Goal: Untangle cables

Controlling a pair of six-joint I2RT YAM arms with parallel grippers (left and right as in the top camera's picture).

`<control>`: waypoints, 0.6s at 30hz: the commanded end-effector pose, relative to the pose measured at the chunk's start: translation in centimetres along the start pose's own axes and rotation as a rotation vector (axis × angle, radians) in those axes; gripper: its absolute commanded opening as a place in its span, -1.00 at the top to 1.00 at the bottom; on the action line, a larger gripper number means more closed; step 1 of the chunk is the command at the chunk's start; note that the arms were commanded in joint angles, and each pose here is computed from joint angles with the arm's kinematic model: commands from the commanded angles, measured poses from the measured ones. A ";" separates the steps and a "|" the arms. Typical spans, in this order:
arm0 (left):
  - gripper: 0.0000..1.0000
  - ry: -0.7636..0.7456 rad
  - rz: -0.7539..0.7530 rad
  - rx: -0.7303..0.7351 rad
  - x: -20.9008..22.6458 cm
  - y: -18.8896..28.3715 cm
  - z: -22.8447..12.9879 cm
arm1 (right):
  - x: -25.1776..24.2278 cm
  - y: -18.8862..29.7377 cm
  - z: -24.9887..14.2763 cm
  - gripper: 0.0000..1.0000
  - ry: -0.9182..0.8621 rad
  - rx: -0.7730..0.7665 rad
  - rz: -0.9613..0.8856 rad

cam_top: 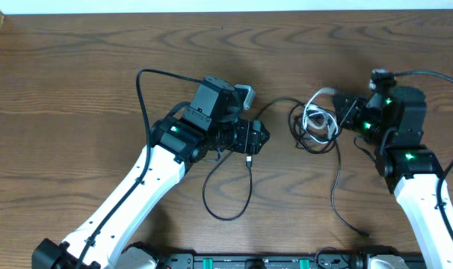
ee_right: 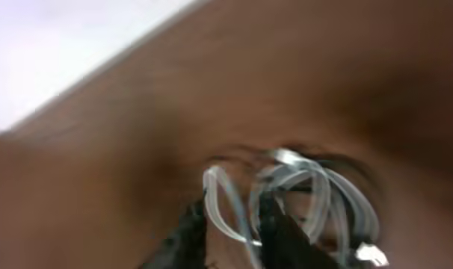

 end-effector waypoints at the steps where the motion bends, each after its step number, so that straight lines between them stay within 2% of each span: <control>1: -0.50 -0.015 0.033 -0.018 0.1 -0.1 0.5 | -2.6 0.7 0.1 0.21 -0.015 -0.065 -0.318; 2: -0.50 -0.016 0.035 -0.020 0.1 -0.1 0.5 | -2.9 0.8 -0.3 -0.03 -0.037 -0.046 -0.354; 6: -0.50 -0.016 0.035 -0.019 0.1 -0.1 0.5 | -4.8 1.6 -2.0 -0.75 -0.152 0.007 -0.549; 9: -0.50 -0.015 0.035 -0.019 0.1 -0.1 0.4 | -6.1 2.2 -3.5 -0.99 -0.258 0.037 -0.703; 12: -0.50 -0.016 0.035 -0.019 0.1 -0.1 0.4 | -5.4 1.5 -3.9 -0.98 -0.246 0.114 -0.592; 14: -0.50 -0.015 0.035 -0.019 0.1 -0.1 0.4 | -4.4 0.8 -4.1 -0.96 -0.154 0.191 -0.451; 16: -0.50 -0.016 0.035 -0.019 0.1 -0.1 0.4 | -3.7 0.6 -4.5 -0.78 -0.082 0.251 -0.352; 18: -0.50 -0.016 0.036 -0.018 0.1 -0.1 0.4 | -3.5 0.7 -5.0 -0.38 -0.042 0.304 -0.317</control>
Point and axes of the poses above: each gripper's point midway between its finger pads, its own y axis back along the fingers, its own x axis along the line the jaws close on, z = x × y, the point moved 9 cm from there along y, back along the fingers, and after that the axes turned 6 degrees about y, right-handed, at the moved point
